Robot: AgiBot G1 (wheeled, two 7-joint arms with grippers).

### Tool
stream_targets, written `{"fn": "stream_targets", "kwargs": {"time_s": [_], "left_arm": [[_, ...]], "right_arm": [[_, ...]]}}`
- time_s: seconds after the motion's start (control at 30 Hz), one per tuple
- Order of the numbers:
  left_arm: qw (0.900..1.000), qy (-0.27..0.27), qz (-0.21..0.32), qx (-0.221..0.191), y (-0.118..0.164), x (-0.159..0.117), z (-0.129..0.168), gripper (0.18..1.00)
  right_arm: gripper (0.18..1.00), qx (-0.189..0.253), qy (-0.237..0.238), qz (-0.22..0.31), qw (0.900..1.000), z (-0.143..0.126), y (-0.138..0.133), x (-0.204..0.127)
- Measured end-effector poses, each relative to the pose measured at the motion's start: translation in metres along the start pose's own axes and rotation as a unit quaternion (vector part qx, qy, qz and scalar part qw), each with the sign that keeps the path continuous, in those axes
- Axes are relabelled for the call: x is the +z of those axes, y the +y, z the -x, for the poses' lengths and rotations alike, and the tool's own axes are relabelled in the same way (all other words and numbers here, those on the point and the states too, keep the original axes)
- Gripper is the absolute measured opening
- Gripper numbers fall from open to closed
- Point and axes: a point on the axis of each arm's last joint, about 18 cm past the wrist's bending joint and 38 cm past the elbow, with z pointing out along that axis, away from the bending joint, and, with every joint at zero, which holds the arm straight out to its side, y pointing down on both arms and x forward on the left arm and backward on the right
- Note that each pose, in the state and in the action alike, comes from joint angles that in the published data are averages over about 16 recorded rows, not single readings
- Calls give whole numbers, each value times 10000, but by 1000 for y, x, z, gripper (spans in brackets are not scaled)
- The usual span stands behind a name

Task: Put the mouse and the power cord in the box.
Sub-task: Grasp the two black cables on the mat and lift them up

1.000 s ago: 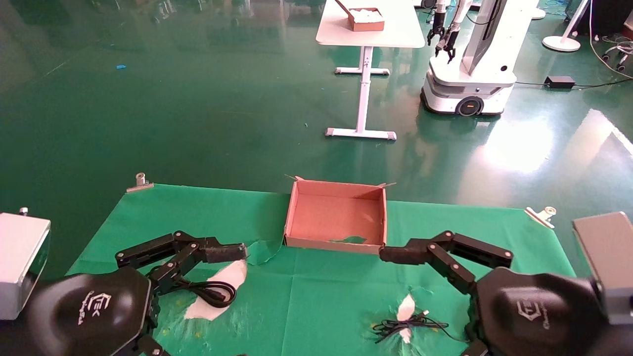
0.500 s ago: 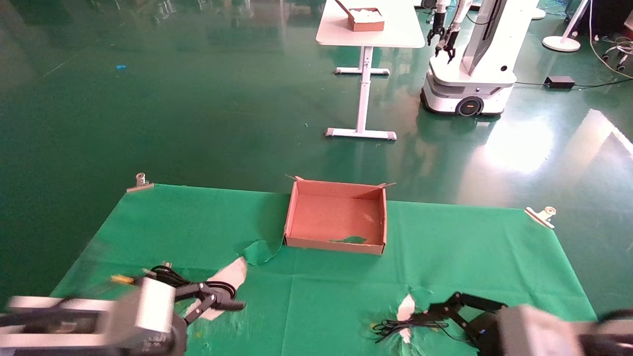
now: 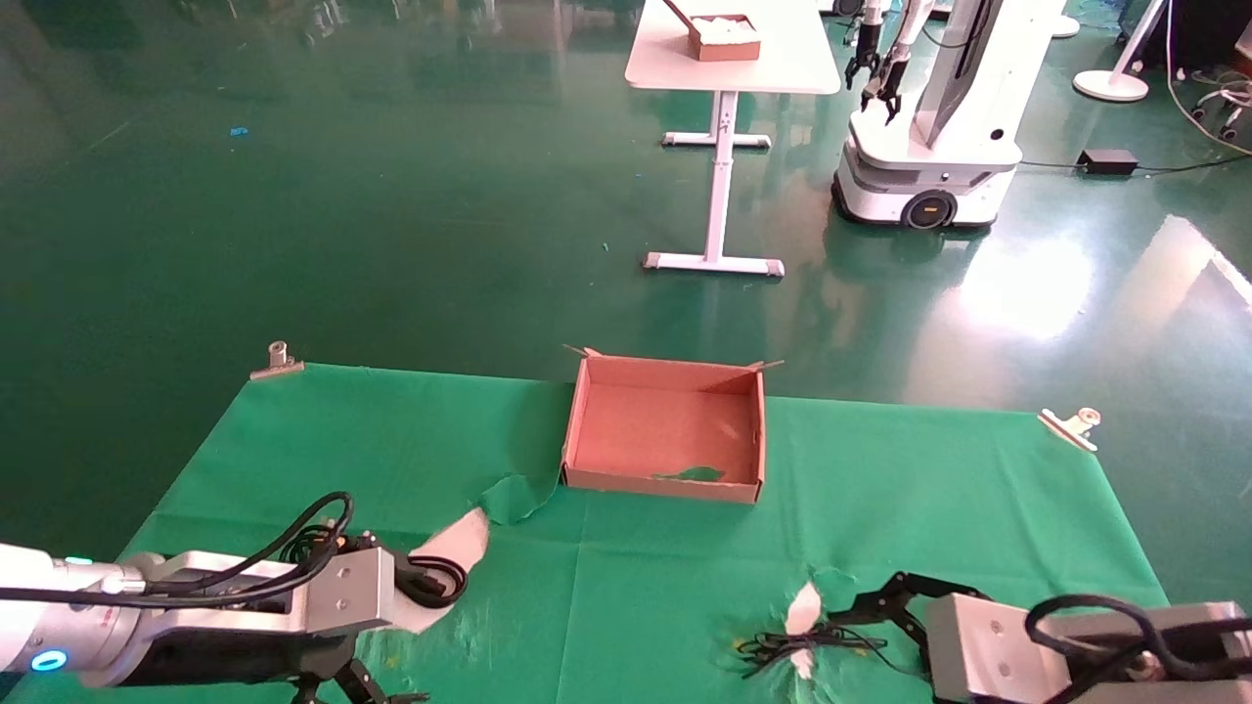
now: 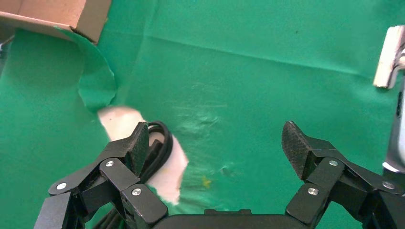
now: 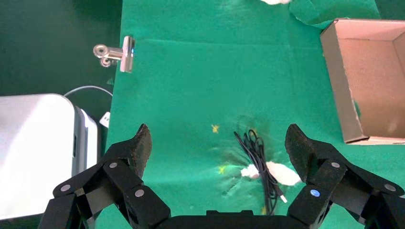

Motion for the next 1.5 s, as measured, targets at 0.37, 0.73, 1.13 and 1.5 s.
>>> {"fn": "stream_targets", "kwargs": {"time_s": [0.37,0.73,1.13,1.5], "left_arm": [[9904,-578,1249,125,13,60,37,1001],[9756,-941,1980,113,17,92,68,1001],[9761,-908,1974,101,18,94,73,1001],[9762,-901,1972,102,18,94,74,1001]], "right_arm": [[1001,2,29,-44,10000,-3,-4,-3],[1001,-25,32,194,9998,-3,6,-2],[1001,-544,74,1316,9898,-30,34,50],[1001,-607,146,1883,9801,-79,39,115]]}}
